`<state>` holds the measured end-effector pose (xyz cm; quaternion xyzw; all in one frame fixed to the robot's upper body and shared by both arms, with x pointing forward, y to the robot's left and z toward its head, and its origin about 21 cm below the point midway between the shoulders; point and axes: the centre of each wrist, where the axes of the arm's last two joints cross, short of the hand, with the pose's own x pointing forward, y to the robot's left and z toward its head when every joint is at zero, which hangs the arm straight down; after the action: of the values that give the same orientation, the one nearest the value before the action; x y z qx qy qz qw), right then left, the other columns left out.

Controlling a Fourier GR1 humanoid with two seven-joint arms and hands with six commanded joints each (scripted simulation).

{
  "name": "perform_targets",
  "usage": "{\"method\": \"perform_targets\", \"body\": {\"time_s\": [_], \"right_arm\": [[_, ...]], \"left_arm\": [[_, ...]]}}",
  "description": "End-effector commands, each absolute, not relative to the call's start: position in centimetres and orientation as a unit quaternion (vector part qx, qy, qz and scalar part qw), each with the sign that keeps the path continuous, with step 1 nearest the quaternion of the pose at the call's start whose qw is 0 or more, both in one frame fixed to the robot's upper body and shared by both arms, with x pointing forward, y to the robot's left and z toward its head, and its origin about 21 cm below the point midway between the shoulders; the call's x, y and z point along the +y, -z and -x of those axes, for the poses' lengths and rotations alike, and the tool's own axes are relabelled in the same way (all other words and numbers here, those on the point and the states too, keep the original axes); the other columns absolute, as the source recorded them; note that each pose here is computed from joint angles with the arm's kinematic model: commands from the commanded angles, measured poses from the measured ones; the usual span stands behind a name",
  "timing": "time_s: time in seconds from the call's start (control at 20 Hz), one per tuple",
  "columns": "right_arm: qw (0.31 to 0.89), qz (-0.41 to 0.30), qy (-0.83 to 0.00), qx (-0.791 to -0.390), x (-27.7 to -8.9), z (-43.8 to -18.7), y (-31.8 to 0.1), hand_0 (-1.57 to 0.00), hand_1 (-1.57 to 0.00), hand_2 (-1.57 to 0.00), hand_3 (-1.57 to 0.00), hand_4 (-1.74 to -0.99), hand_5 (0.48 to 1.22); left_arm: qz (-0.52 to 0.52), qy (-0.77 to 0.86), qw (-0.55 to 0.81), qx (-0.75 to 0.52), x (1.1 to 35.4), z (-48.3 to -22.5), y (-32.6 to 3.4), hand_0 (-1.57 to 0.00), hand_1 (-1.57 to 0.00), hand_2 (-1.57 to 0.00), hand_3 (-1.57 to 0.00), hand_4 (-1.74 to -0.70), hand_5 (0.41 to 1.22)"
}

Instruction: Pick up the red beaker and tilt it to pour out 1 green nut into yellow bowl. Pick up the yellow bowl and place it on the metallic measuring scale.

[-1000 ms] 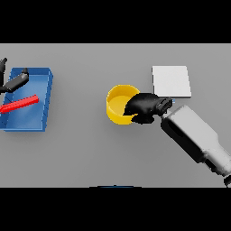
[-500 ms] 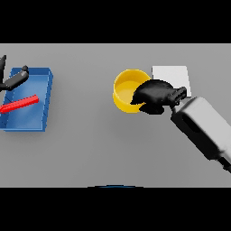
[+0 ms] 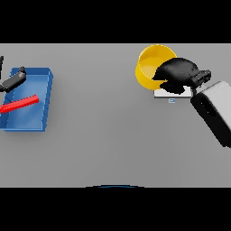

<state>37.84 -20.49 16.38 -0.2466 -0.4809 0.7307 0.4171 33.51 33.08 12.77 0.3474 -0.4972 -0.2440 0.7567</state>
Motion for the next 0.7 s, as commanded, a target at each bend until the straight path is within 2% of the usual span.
{"method": "perform_targets", "body": {"time_s": [0.0, 0.3, 0.5, 0.65], "right_arm": [[0.428, 0.250, -0.724, -0.480, -21.0, -38.3, -16.5, -1.57, -1.57, -1.57, -1.22, -1.720, 1.221], [0.475, 0.271, -0.695, -0.468, -24.5, -40.5, -14.5, -1.57, -1.57, -1.57, -1.17, -1.720, 1.221], [0.499, 0.283, -0.682, -0.454, -25.7, -41.7, -12.8, -1.57, -1.57, -1.57, -1.25, -1.722, 1.221], [0.503, 0.284, -0.678, -0.454, -26.4, -42.1, -11.5, -1.57, -1.57, -1.57, -1.39, -1.724, 1.221]], "left_arm": [[-0.347, 0.241, 0.759, -0.495, 33.0, -33.5, -13.0, 0.00, 0.00, 0.00, 0.00, -0.81, 0.743], [-0.350, 0.237, 0.763, -0.490, 33.0, -33.3, -13.3, 0.00, 0.00, 0.00, 0.00, -0.83, 0.774], [-0.352, 0.237, 0.766, -0.483, 32.9, -33.6, -12.9, 0.00, 0.00, 0.00, 0.00, -0.82, 0.759], [-0.353, 0.238, 0.766, -0.481, 33.0, -33.7, -12.8, 0.00, 0.00, 0.00, 0.00, -0.81, 0.753]]}}
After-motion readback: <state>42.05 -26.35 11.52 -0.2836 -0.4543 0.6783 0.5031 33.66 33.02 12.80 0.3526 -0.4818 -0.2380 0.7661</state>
